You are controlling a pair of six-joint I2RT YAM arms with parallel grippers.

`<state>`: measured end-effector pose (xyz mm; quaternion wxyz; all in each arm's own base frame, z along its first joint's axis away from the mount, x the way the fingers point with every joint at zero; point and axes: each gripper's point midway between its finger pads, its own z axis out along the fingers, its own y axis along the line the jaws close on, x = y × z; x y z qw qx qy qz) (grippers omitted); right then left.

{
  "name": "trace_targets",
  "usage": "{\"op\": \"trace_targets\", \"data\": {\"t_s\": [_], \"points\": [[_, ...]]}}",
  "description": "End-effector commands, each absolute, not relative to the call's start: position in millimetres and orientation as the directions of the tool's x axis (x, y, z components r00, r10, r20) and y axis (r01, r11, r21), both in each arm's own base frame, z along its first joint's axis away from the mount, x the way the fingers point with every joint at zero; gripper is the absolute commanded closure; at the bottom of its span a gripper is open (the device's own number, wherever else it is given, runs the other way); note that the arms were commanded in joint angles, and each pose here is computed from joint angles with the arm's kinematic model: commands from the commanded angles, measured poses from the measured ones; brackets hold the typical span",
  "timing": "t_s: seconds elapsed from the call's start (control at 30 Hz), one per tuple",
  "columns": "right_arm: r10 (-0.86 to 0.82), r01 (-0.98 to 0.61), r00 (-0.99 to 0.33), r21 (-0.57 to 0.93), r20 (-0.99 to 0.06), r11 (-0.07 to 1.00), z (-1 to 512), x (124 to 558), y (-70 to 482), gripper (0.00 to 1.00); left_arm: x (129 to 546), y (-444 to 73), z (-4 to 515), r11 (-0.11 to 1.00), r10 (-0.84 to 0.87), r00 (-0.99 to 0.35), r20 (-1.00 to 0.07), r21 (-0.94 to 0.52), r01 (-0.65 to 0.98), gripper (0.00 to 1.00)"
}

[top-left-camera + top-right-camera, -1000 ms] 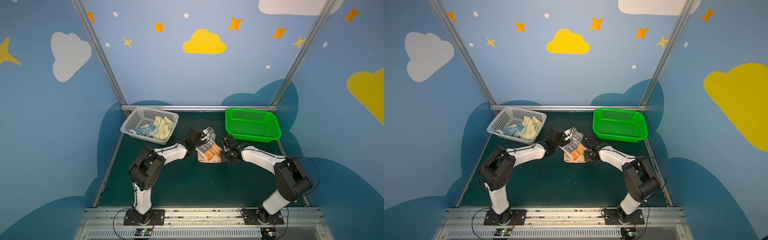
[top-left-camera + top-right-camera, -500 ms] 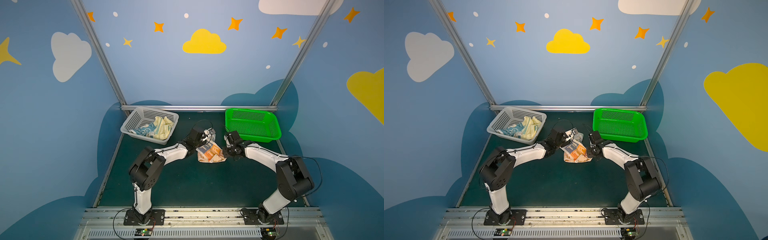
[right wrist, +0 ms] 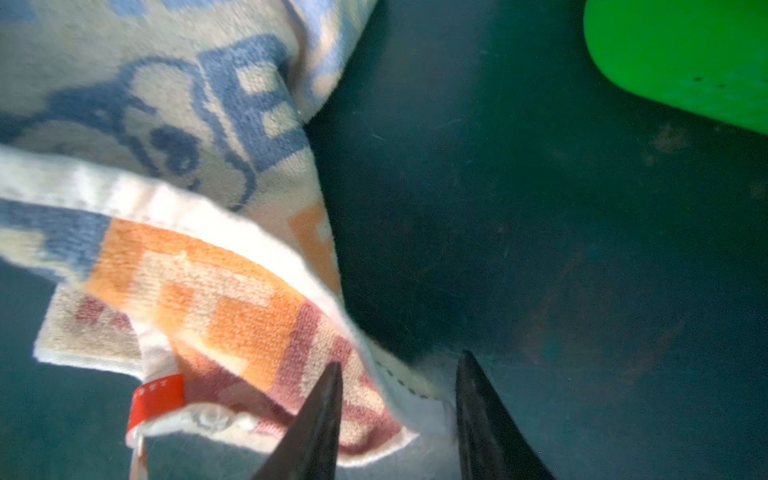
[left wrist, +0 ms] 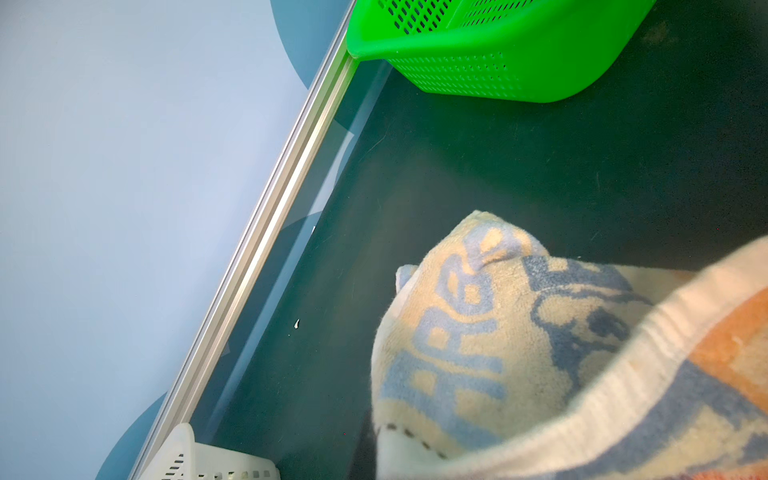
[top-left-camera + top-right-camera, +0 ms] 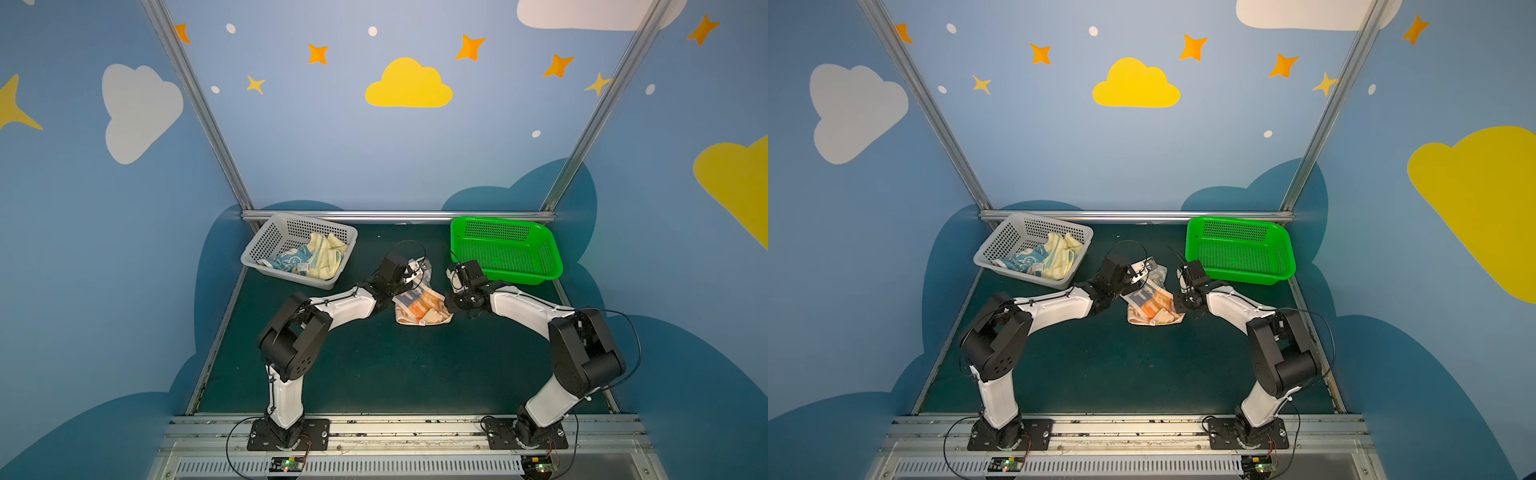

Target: Fold and stack the towels

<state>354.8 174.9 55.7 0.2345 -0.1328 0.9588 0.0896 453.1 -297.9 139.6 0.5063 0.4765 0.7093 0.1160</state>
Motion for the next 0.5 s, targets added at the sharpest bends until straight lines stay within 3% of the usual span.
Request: {"op": "trace_targets", "data": {"t_s": [0.0,0.47], "points": [[-0.203,-0.294,-0.865,0.137,-0.458,0.946,47.2,355.3,177.5,0.61,455.4,-301.0,137.0,0.510,0.800,-0.032,-0.599,0.652,0.561,0.97],[-0.193,-0.289,-0.877,0.162,-0.440,0.943,35.7,359.2,181.7,1.00,454.8,-299.8,132.3,0.518,0.797,-0.052,-0.602,0.637,0.570,0.97]]}}
